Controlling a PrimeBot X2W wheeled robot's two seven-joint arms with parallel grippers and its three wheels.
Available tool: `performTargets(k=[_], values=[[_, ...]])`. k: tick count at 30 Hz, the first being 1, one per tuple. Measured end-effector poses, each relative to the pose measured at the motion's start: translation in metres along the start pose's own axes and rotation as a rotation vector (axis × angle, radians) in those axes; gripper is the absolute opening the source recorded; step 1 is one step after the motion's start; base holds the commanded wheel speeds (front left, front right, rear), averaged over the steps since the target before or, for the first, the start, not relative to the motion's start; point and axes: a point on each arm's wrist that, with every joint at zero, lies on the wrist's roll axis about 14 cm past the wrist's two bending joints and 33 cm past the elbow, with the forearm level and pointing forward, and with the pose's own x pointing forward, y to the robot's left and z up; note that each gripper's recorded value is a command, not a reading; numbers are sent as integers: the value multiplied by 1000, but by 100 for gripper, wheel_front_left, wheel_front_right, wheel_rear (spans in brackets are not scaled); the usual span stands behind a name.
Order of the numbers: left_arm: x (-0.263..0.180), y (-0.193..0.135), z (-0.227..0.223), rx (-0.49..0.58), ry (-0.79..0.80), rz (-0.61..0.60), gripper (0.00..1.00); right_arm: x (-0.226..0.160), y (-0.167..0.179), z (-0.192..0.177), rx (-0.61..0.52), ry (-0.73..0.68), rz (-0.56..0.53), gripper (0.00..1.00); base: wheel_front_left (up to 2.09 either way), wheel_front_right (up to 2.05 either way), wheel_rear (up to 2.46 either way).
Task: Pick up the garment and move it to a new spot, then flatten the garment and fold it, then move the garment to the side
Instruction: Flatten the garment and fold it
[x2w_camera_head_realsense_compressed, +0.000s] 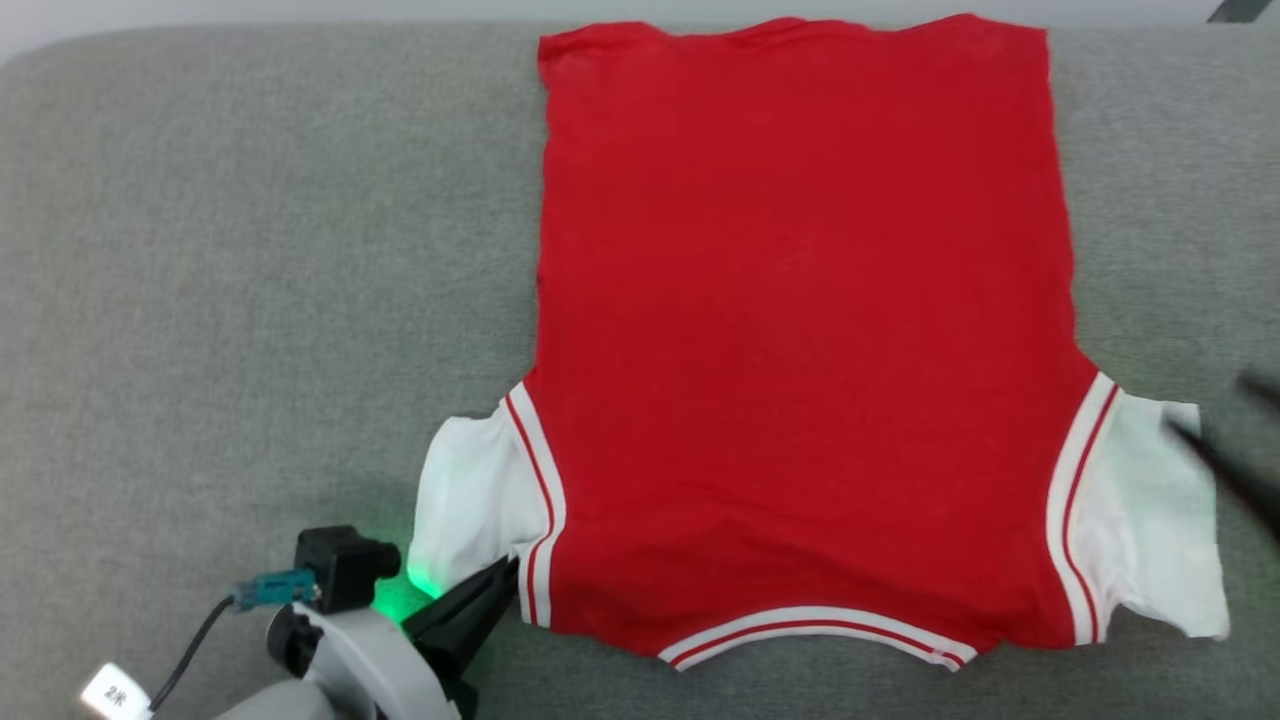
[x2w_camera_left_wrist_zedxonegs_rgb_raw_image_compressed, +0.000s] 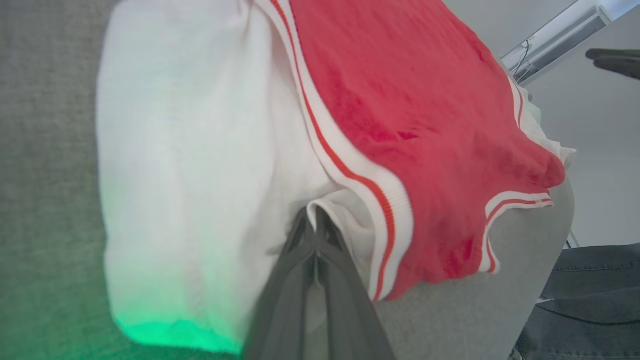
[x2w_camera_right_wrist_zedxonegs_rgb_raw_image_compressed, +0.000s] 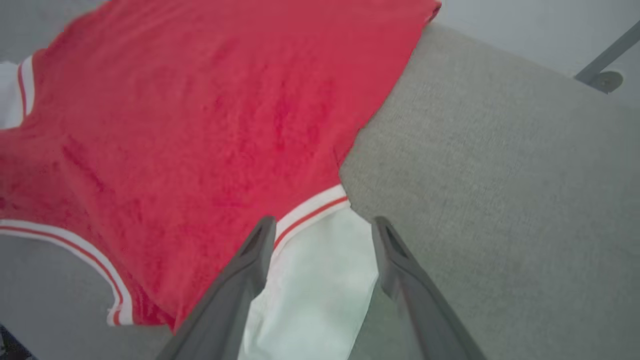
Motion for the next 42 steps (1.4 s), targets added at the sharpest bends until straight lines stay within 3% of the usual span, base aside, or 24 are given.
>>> performTargets(k=[6, 17, 23, 28, 38, 39, 41, 42], values=[[9, -4, 4, -8, -16, -15, 0, 46, -19, 49, 30, -54, -17, 100, 0, 0, 0], [15, -2, 4, -46, -27, -13, 0, 146, -75, 93, 68, 62, -157, 100, 0, 0, 0], [18, 2, 1, -68, -11, -10, 0, 192, -84, 96, 105, 166, -177, 100, 0, 0, 0], [23, 7, -3, -91, 0, -5, 0, 222, -93, 76, 146, 314, -204, 100, 0, 0, 0], [34, 17, -9, -114, 23, -7, 0, 266, -87, 64, 224, 438, -182, 100, 0, 0, 0], [35, 18, -9, -115, 24, -7, 0, 269, -86, 63, 227, 439, -178, 63, 0, 0, 0], [36, 19, -8, -114, 23, -8, 0, 271, -85, 65, 233, 428, -176, 0, 0, 0, 0], [37, 19, -7, -113, 20, -9, 0, 272, -85, 66, 240, 419, -176, 0, 0, 0, 0]])
